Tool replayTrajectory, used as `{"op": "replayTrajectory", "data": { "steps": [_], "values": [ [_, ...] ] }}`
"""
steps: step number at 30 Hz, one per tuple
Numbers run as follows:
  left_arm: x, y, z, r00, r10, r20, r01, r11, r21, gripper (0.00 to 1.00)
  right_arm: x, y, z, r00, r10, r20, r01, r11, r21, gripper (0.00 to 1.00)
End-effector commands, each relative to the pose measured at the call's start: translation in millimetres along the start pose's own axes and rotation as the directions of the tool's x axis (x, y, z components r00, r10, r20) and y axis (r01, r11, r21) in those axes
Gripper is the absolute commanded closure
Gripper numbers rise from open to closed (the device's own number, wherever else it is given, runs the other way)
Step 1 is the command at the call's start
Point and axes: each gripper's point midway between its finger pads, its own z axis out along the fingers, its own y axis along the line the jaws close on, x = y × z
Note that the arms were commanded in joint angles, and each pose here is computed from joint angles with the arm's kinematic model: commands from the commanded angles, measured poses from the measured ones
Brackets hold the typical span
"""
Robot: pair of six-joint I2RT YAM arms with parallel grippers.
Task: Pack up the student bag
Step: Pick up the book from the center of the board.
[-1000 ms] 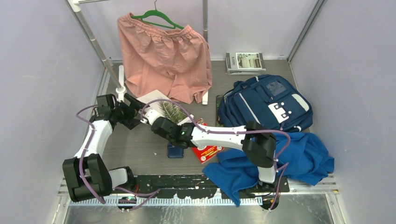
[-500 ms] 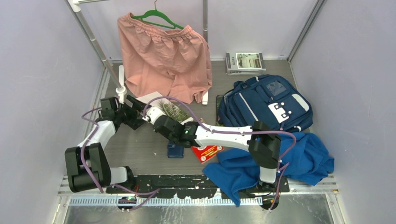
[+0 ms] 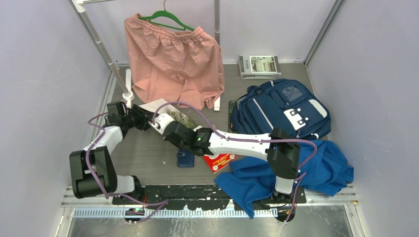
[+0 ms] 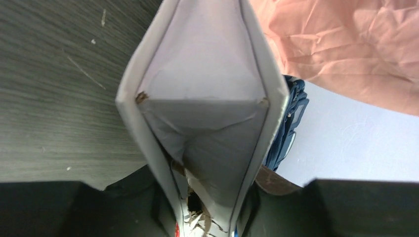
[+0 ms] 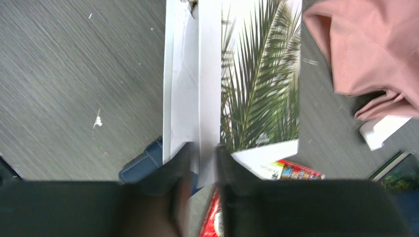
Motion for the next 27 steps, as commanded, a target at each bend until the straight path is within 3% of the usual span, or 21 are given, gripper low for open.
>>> {"op": "replayTrajectory", "data": {
  "steps": [1, 3, 5, 7, 11, 16, 27],
  "values": [
    [-5, -26, -18, 0.997, 0.073, 0.037, -0.074, 0.997, 0.03, 0.67, -30, -6, -26, 0.997, 0.035, 0.061, -0.034, 0.999, -0.02, 0.52],
    [-5, -30, -25, 0.996, 0.079, 0.048, -0.08, 0.997, 0.02, 0.68, -31, -12, -30, 0.998, 0.011, 0.061, -0.012, 1.0, 0.012, 0.27],
    [-5, -34, -32, 0.995, 0.081, 0.055, -0.081, 0.997, 0.004, 0.67, -32, -21, -35, 0.997, -0.05, 0.065, 0.043, 0.995, 0.094, 0.14],
    [-5, -38, -40, 0.994, 0.087, 0.063, -0.086, 0.996, -0.016, 0.67, -33, -24, -39, 0.99, -0.124, 0.061, 0.113, 0.98, 0.162, 0.07],
    [-6, -43, -54, 0.994, 0.082, 0.075, -0.077, 0.994, -0.071, 0.65, -38, -16, -37, 0.979, -0.195, 0.068, 0.178, 0.965, 0.193, 0.01],
    [-4, -42, -61, 0.995, 0.08, 0.057, -0.073, 0.99, -0.12, 0.65, -43, 0, -25, 0.975, -0.208, 0.081, 0.192, 0.966, 0.172, 0.0],
    [-4, -34, -61, 0.996, 0.074, 0.056, -0.064, 0.984, -0.166, 0.66, -96, 9, -65, 0.967, -0.111, 0.229, 0.083, 0.988, 0.132, 0.0]
  ]
}}
